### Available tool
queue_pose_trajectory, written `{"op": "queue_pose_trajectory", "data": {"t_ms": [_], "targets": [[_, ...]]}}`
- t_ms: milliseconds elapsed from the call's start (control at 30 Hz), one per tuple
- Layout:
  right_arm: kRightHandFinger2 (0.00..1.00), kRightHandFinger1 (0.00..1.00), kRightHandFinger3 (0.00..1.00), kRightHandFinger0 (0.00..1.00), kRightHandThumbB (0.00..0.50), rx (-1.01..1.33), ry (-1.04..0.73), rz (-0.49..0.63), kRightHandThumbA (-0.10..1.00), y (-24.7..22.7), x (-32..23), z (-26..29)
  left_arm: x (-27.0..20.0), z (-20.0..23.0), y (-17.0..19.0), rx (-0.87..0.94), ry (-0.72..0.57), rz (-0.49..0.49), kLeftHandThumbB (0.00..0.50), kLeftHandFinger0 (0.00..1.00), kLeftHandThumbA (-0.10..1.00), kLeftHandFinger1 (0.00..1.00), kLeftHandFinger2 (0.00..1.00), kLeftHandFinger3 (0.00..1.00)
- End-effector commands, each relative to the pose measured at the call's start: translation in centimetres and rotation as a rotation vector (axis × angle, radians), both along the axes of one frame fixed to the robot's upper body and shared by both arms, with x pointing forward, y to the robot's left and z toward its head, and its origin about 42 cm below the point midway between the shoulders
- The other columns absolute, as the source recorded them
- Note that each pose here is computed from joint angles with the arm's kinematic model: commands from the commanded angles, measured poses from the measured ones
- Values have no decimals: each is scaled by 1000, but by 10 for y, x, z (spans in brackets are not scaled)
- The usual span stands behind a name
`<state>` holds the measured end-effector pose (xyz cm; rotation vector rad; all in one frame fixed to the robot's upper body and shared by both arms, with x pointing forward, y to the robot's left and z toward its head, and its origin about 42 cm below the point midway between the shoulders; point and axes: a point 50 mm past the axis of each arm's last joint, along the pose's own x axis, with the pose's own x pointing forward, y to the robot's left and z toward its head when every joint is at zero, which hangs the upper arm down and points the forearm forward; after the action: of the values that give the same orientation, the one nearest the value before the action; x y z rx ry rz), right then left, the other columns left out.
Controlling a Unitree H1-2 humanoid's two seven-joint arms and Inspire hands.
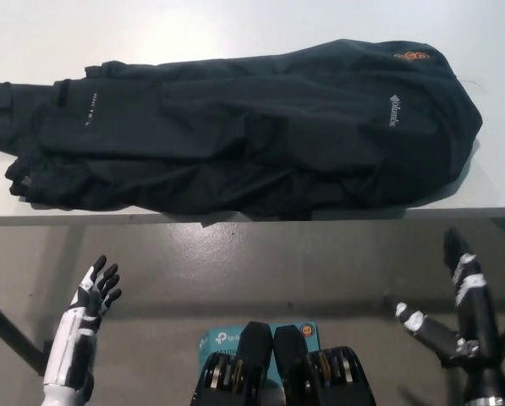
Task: The robot grabs the right edges of the black jacket on the table, and folds it in half
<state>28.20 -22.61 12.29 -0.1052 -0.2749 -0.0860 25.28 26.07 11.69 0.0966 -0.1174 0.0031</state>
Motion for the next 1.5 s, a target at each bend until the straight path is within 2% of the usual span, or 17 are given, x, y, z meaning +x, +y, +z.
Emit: {"op": "queue_pose_trajectory", "data": {"t_ms": [0, 67, 100, 133, 200, 267, 433, 500, 633, 700, 800, 867, 967, 1067, 1133, 1333, 1467], "targets": [[1000, 1000, 1000, 1000, 198, 54, -103, 22, 1000, -6, 1, 22, 1, 14, 0, -14, -52, -57, 205, 1000, 1000, 1000, 1000, 1000], [1000, 1000, 1000, 1000, 198, 55, -102, 22, 1000, -6, 1, 22, 1, 14, 0, -14, -52, -58, 206, 1000, 1000, 1000, 1000, 1000], [1000, 1000, 1000, 1000, 225, 114, -172, 18, 1000, -37, 14, 63, 1, 23, -1, -13, -57, -79, 231, 1000, 1000, 1000, 1000, 1000], [1000, 1000, 1000, 1000, 229, 139, -204, 27, 1000, -49, 18, 82, 0, 27, -2, -12, -59, -89, 232, 1000, 1000, 1000, 1000, 1000], [1000, 1000, 1000, 1000, 231, 142, -201, 29, 1000, -50, 18, 82, 0, 27, -2, -12, -58, -89, 233, 1000, 1000, 1000, 1000, 1000], [1000, 1000, 1000, 1000, 252, 168, -206, 21, 1000, -81, 41, 122, 1, 32, -2, 7, -72, -91, 230, 1000, 1000, 1000, 1000, 1000], [1000, 1000, 1000, 1000, 246, 208, -206, 25, 1000, -87, 50, 131, -2, 31, -1, 21, -56, -87, 247, 1000, 1000, 1000, 1000, 1000], [1000, 1000, 1000, 1000, 261, 307, -200, -1, 1000, -104, 98, 158, -4, 28, 4, 12, -51, -74, 219, 1000, 1000, 1000, 1000, 1000], [1000, 1000, 1000, 1000, 262, 315, -193, 1, 1000, -105, 100, 159, -4, 28, 4, 11, -50, -74, 218, 1000, 1000, 1000, 1000, 1000], [1000, 1000, 1000, 1000, 330, 347, -140, -6, 1000, -116, 145, 169, -4, 28, 6, 11, -43, -61, 159, 1000, 1000, 1000, 1000, 1000], [1000, 1000, 1000, 1000, 337, 381, -116, 2, 1000, -119, 163, 168, -4, 29, 6, 11, -42, -55, 156, 1000, 1000, 1000, 1000, 1000], [1000, 1000, 1000, 1000, 339, 396, -107, 6, 1000, -120, 171, 167, -4, 29, 6, 11, -41, -52, 156, 1000, 1000, 1000, 1000, 1000], [1000, 1000, 1000, 1000, 305, 440, -57, 44, 1000, -122, 193, 158, -5, 27, 6, 11, -48, -45, 172, 1000, 1000, 1000, 1000, 1000], [1000, 1000, 1000, 1000, 305, 442, -58, 46, 1000, -122, 194, 157, -5, 27, 6, 11, -48, -45, 172, 1000, 1000, 1000, 1000, 1000], [1000, 1000, 1000, 1000, 321, 550, 15, 87, 1000, -119, 211, 145, -7, 25, 6, 4, -42, -37, 170, 1000, 1000, 1000, 1000, 1000], [1000, 1000, 1000, 1000, 322, 603, 86, 87, 1000, -110, 226, 127, -8, 25, 6, -11, -38, -29, 191, 1000, 1000, 1000, 1000, 1000], [1000, 1000, 1000, 1000, 299, 612, 123, 74, 1000, -108, 231, 111, -7, 25, 7, -20, -42, -37, 164, 1000, 1000, 1000, 1000, 1000]]}}
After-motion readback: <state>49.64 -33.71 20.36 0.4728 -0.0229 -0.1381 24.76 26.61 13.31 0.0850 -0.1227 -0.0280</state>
